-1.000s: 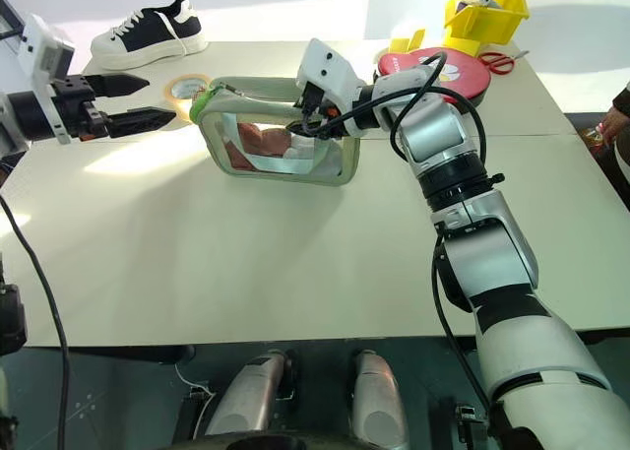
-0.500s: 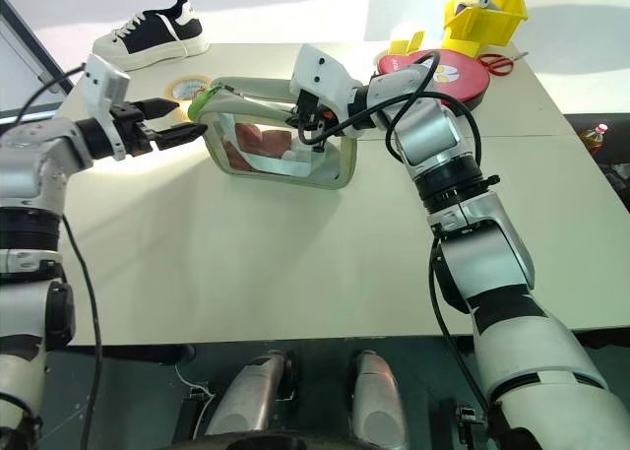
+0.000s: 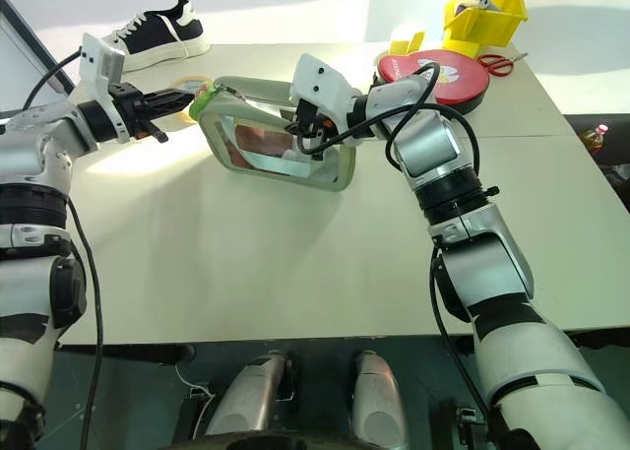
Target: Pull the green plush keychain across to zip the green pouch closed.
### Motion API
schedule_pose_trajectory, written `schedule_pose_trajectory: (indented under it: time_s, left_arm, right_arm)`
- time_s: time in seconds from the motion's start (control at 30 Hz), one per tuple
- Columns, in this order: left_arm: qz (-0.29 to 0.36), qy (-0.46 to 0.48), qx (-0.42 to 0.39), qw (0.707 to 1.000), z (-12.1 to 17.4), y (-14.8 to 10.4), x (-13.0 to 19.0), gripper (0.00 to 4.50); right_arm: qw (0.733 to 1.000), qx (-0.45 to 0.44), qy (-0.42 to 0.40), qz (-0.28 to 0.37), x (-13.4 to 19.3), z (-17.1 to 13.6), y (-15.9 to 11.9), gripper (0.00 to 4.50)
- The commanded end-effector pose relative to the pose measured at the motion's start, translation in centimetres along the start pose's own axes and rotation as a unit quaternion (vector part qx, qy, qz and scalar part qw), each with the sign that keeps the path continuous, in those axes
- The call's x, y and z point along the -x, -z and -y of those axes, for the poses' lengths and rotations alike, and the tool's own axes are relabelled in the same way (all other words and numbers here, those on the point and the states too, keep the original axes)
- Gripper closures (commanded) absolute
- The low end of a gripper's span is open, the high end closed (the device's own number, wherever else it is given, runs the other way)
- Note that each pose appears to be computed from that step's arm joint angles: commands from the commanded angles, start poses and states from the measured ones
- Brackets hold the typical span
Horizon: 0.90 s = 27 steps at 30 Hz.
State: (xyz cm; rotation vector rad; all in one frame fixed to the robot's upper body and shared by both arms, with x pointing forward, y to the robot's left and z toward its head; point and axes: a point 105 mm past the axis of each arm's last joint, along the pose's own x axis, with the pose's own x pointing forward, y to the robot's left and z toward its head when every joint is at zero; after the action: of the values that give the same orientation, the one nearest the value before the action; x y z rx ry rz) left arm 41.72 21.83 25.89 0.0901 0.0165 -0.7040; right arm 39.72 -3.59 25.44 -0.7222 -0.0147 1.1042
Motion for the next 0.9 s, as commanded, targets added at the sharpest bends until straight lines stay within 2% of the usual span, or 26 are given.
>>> schedule_pose_trajectory:
  time_s: [0.03,0.13,0.17,0.23,0.37,0.7,0.8,0.9]
  left_arm:
    - [0.024,0.001,-0.018,1.000,0.0,-1.7,0.1,4.46]
    - [0.032,0.004,-0.014,0.999,0.2,-2.0,0.1,4.46]
    - [0.035,0.009,-0.015,0.999,0.3,-2.1,0.0,4.22]
    - [0.040,0.016,-0.014,0.999,0.6,-2.2,0.0,3.61]
    - [0.037,-0.003,-0.012,0.999,0.2,-2.2,-0.2,1.63]
    - [0.011,0.006,-0.011,1.000,0.5,-0.8,-0.2,1.63]
    - [0.003,0.022,-0.009,1.000,0.9,-0.5,-0.2,2.49]
    - [-0.012,0.033,-0.021,0.999,1.2,0.0,0.0,4.08]
  right_arm:
    - [1.000,0.016,0.013,0.022,0.7,0.5,-1.4,4.50]
    - [1.000,0.018,0.013,0.022,0.8,0.5,-1.5,4.50]
    - [1.000,0.018,0.012,0.022,0.8,0.4,-1.5,4.50]
    - [1.000,0.019,0.003,0.022,0.8,0.1,-1.4,4.50]
    - [0.999,0.020,-0.012,0.022,0.8,-0.5,-1.3,4.50]
    - [0.999,0.014,-0.005,0.028,0.9,-0.3,-1.7,4.50]
    - [0.999,0.013,-0.002,0.029,1.0,-0.1,-1.8,4.50]
    - [1.000,0.012,0.003,0.028,1.1,0.1,-1.8,4.50]
